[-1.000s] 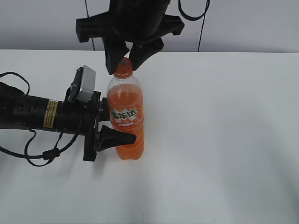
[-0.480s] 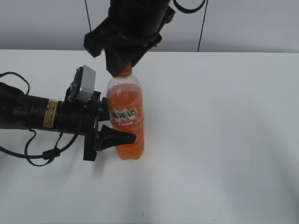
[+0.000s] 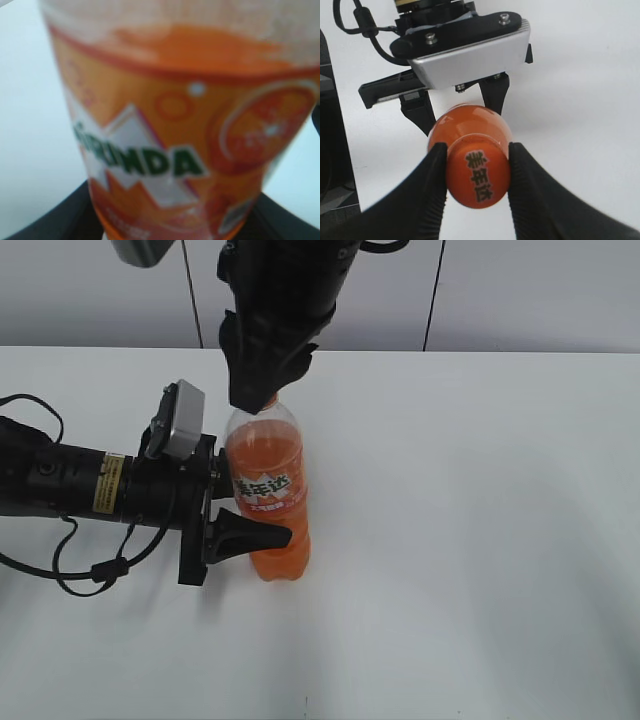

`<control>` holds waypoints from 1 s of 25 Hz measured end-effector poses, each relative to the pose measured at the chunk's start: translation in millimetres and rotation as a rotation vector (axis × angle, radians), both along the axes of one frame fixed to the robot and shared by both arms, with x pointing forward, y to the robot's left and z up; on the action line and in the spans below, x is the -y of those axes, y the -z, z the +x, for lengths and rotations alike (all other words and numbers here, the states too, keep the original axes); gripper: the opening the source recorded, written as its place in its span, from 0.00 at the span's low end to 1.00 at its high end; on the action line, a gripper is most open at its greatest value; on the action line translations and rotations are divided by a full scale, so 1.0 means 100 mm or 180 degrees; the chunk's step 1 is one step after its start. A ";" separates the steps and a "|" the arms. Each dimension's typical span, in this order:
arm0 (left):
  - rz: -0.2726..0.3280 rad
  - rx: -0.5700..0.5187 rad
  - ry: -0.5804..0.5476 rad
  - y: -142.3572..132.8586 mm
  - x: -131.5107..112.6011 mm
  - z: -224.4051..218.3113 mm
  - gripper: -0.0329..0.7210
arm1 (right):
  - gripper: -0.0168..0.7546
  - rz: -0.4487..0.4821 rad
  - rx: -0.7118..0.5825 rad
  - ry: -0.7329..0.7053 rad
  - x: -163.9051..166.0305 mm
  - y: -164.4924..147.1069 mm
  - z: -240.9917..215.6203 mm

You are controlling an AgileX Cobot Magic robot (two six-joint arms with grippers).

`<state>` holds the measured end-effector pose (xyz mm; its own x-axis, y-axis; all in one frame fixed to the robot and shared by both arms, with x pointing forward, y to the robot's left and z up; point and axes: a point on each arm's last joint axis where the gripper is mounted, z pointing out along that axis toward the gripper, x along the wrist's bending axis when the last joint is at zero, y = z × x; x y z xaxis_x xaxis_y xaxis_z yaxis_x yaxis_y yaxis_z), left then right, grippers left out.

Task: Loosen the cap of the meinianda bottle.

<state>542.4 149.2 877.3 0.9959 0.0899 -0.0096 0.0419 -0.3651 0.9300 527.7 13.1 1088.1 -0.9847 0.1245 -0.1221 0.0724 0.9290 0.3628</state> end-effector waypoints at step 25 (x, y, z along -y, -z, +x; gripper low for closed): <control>0.0003 0.0003 -0.0070 0.00 0.00 0.02 0.59 | 0.39 -0.0419 0.0529 -0.1044 0.05 -0.01 0.02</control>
<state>544.3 149.4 877.2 0.9937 0.1117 -0.0085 0.0490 -0.3651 0.9297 529.6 8.3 1089.1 -0.9350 -0.2211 -0.2772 -0.2859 0.9325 0.2207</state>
